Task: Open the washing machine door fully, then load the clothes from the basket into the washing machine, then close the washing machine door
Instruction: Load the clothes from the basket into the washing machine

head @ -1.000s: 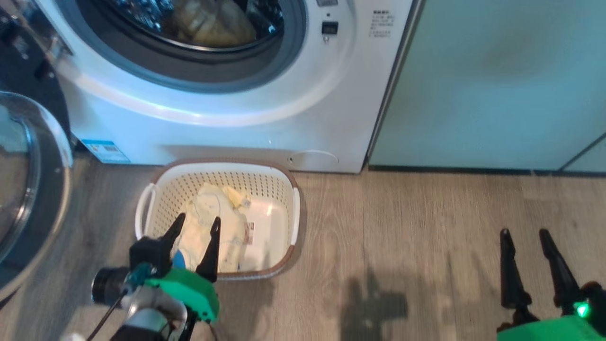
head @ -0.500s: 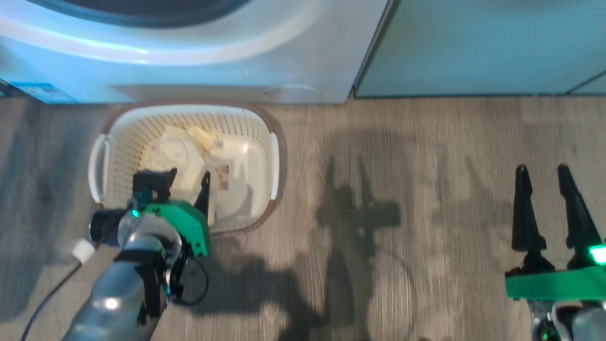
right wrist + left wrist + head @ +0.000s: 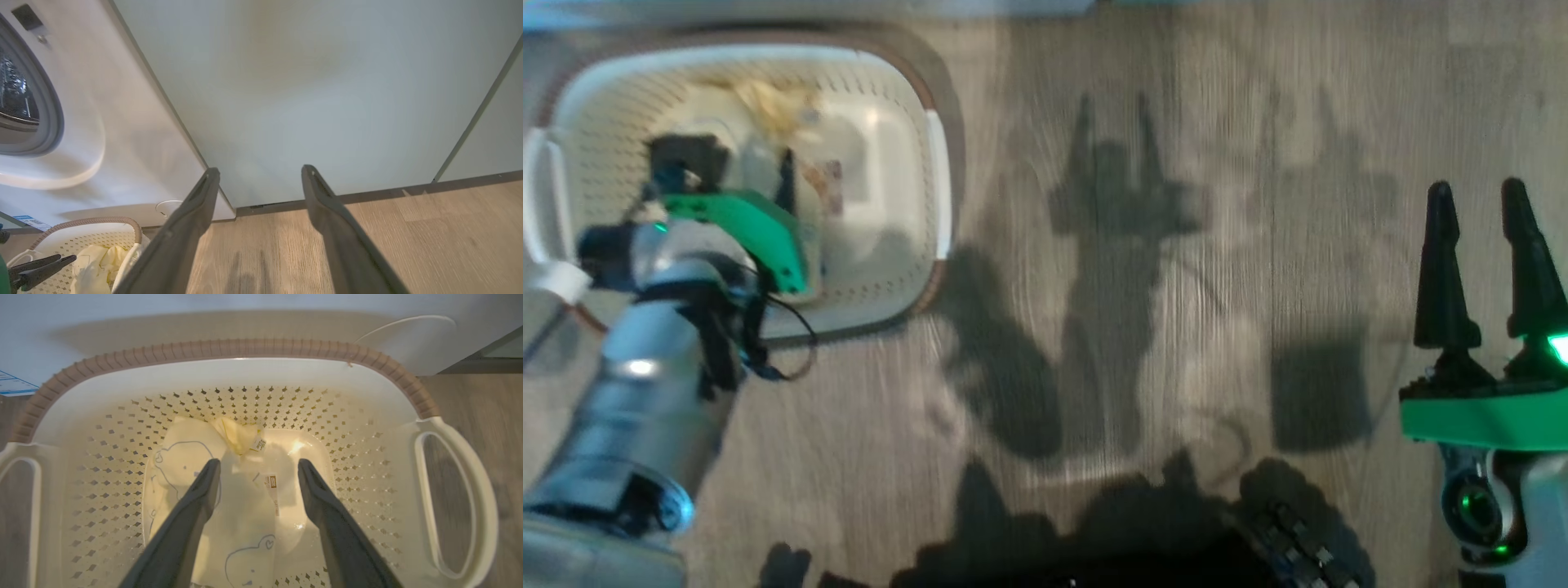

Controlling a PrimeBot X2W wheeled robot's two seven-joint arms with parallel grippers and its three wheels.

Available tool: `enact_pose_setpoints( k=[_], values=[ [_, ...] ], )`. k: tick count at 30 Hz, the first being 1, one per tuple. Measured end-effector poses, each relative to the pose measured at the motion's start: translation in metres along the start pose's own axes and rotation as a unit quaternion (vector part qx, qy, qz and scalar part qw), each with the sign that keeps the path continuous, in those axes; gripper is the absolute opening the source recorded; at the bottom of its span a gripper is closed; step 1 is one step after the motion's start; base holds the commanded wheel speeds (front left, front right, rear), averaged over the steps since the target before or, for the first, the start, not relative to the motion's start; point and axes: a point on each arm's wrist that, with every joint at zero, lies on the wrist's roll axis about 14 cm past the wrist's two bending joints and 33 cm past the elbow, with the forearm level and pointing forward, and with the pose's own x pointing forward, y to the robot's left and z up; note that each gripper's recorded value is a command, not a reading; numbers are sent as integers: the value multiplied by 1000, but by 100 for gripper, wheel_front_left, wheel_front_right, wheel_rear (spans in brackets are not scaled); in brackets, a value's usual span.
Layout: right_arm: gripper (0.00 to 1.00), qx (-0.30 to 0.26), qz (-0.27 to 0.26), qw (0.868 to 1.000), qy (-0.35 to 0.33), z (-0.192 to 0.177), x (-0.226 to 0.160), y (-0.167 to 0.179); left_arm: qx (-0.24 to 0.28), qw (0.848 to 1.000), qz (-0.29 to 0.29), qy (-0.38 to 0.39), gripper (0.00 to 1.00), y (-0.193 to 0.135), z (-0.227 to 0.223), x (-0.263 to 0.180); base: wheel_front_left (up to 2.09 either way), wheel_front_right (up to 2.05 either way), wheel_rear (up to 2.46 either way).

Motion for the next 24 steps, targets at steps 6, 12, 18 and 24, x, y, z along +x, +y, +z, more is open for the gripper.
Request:
enact_pose_setpoints(
  k=[6, 12, 18, 24],
  values=[
    [100, -1, -19, 999, 28, -29, 13, -16, 0, 999, 14, 50, 100, 18, -39, 38, 0, 0, 0],
    [100, -1, -26, 998, 56, -54, 19, -24, -1, 996, 17, 86, 100, 28, -71, 65, 0, 0, 0],
    [100, -7, -38, 996, 76, -68, 16, -34, -6, 990, 26, 135, 18, 31, -100, 82, 0, 0, 0],
    [100, -7, -37, 997, 75, -68, 17, -34, -7, 989, 34, 147, 0, 34, -107, 80, 0, 0, 0]
  ],
)
